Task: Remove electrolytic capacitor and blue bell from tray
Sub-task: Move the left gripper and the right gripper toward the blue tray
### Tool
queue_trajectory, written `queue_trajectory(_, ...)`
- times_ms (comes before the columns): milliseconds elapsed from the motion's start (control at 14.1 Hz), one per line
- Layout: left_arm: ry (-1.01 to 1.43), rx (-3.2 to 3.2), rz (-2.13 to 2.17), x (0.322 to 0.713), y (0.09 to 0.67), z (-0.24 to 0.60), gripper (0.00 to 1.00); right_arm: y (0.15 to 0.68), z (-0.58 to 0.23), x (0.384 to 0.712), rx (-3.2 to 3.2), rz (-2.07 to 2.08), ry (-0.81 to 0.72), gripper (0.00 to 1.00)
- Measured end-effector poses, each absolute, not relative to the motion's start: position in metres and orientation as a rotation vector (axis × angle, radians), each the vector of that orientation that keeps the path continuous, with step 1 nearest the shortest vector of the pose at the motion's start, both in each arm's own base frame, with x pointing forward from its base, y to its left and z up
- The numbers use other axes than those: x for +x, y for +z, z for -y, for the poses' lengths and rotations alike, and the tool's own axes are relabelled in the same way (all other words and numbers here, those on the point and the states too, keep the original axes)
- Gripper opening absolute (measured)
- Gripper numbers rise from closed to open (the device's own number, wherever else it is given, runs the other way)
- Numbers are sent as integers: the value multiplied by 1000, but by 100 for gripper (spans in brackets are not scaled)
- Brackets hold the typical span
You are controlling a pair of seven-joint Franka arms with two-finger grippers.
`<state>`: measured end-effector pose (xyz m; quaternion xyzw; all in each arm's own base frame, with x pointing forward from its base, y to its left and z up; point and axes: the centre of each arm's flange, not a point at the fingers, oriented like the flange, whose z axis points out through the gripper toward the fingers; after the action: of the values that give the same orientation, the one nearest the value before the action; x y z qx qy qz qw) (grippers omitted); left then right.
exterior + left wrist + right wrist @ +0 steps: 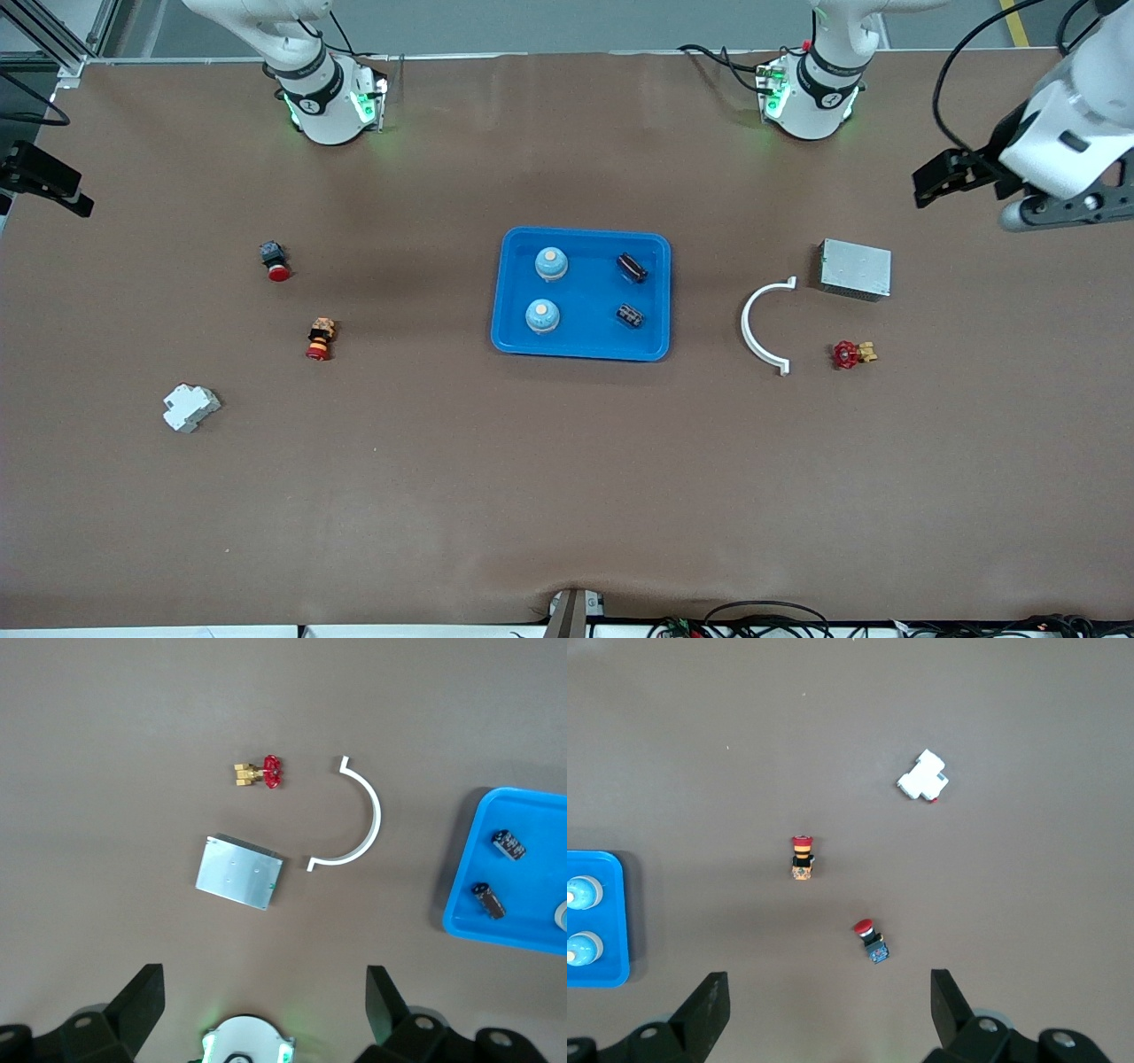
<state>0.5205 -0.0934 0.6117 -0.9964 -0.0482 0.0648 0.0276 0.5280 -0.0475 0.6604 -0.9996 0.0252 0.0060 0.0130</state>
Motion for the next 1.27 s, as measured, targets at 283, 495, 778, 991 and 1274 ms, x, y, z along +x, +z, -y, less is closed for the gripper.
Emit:
queue_trajectory(283,176,-3053,269,517,568,143,100,606,46,532,-3060,-181,118,100)
queue_trajectory(495,149,-3031,411,511,526,181,100,554,24,531,-3045,-323,111,100)
queue_trajectory(778,176,-3026,718,500,483,229,100,504,-44,511,-3034,-482,83,100)
queue_trajectory(991,204,-2992,900,494,450,273,100,482,-108,495,-3017,-614,78,100)
queue_trajectory(1274,248,-2950,1080,486,405,319,97,450,-198,463,-2970,-774,37,100)
